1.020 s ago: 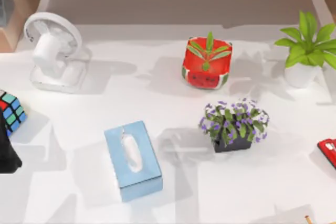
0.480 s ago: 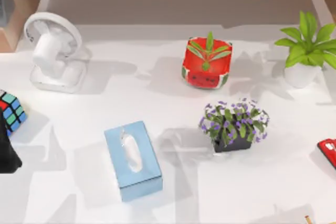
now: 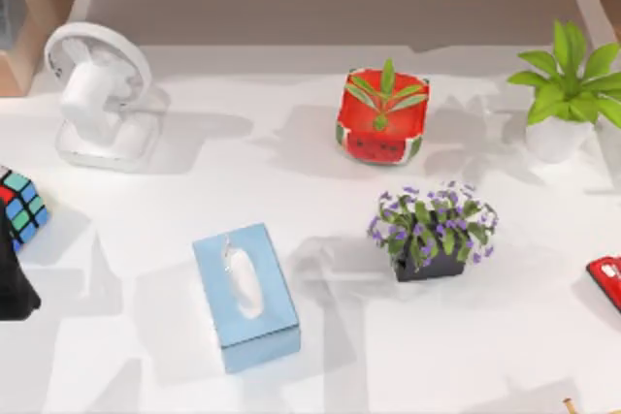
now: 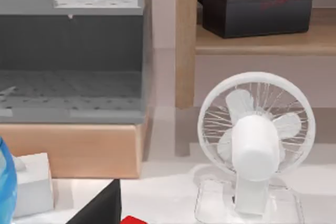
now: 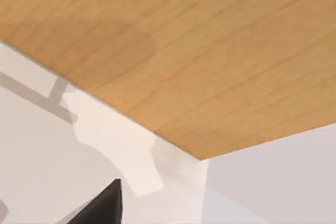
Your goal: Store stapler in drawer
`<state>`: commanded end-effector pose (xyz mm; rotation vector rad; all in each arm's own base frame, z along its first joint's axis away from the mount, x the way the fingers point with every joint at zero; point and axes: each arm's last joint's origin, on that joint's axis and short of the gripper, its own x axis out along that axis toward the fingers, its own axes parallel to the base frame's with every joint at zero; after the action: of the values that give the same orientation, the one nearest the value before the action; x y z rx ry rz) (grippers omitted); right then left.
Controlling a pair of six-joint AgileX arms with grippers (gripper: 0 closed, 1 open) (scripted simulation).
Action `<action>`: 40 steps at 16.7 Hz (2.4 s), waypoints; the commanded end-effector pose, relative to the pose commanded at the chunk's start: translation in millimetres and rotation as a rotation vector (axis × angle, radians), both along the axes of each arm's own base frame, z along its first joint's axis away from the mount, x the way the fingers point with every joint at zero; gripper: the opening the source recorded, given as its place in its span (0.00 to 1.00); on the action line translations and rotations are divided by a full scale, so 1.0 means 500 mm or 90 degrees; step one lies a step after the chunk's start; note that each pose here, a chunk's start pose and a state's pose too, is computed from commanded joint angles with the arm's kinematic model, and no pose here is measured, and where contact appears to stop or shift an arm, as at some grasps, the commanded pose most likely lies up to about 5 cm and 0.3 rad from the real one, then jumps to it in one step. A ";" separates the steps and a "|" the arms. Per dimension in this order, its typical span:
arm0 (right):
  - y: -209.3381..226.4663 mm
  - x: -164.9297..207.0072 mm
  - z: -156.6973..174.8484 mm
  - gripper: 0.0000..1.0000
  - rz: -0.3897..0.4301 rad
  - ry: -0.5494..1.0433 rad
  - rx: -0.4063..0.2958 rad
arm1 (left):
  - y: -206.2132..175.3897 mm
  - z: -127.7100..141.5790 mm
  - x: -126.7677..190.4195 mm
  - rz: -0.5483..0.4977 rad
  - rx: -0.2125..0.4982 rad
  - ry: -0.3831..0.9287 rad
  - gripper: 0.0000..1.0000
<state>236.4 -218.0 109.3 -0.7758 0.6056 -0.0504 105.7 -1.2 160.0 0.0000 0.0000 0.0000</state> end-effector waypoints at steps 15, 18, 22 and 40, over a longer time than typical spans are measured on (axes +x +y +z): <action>0.462 0.096 0.147 1.00 -0.095 0.600 0.273 | 0.000 0.000 0.000 0.000 0.000 0.000 1.00; 0.494 0.090 0.159 1.00 -0.099 0.623 0.256 | 0.000 0.000 0.000 0.000 0.000 0.000 1.00; 0.494 0.090 0.159 1.00 -0.099 0.623 0.256 | 0.000 0.000 0.000 0.000 0.000 0.000 1.00; 0.494 0.089 0.019 0.85 -0.099 0.623 0.256 | 0.000 0.000 0.000 0.000 0.000 0.000 1.00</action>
<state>281.2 29.0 118.6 -0.3151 1.5484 0.3196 105.7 -1.2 160.0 0.0000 0.0000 0.0000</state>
